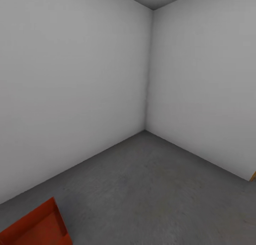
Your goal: Move the two storage containers from the living room to the garage. In the garage, place one container on the floor and stack the other container on top of it (either order is fine).
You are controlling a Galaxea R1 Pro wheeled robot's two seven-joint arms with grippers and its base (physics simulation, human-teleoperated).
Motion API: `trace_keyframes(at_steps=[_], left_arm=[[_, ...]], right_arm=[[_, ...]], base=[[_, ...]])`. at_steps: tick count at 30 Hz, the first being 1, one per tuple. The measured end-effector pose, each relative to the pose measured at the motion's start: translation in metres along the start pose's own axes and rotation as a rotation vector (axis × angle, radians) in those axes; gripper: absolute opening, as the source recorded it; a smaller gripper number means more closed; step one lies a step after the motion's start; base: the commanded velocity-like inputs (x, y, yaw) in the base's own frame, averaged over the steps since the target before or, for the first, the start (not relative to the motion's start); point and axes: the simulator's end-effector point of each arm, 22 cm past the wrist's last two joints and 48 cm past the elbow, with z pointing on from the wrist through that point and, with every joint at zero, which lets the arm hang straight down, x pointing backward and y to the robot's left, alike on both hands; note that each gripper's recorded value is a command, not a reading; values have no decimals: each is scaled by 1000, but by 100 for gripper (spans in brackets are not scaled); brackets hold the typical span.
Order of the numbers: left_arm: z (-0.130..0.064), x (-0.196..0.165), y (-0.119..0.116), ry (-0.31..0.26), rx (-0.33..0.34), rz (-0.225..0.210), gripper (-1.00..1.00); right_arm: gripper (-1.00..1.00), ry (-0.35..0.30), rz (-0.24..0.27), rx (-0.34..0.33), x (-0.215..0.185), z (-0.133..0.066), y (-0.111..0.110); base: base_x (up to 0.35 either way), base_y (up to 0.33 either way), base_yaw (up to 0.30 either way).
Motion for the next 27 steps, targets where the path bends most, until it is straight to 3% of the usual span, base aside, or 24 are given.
trace_keyframes(at_steps=[27], left_arm=[[0, 0, 0, 0, 0, 0, 100]], right_arm=[[100, 0, 2, 0, 0, 0, 0]], base=[[0, 0, -300]])
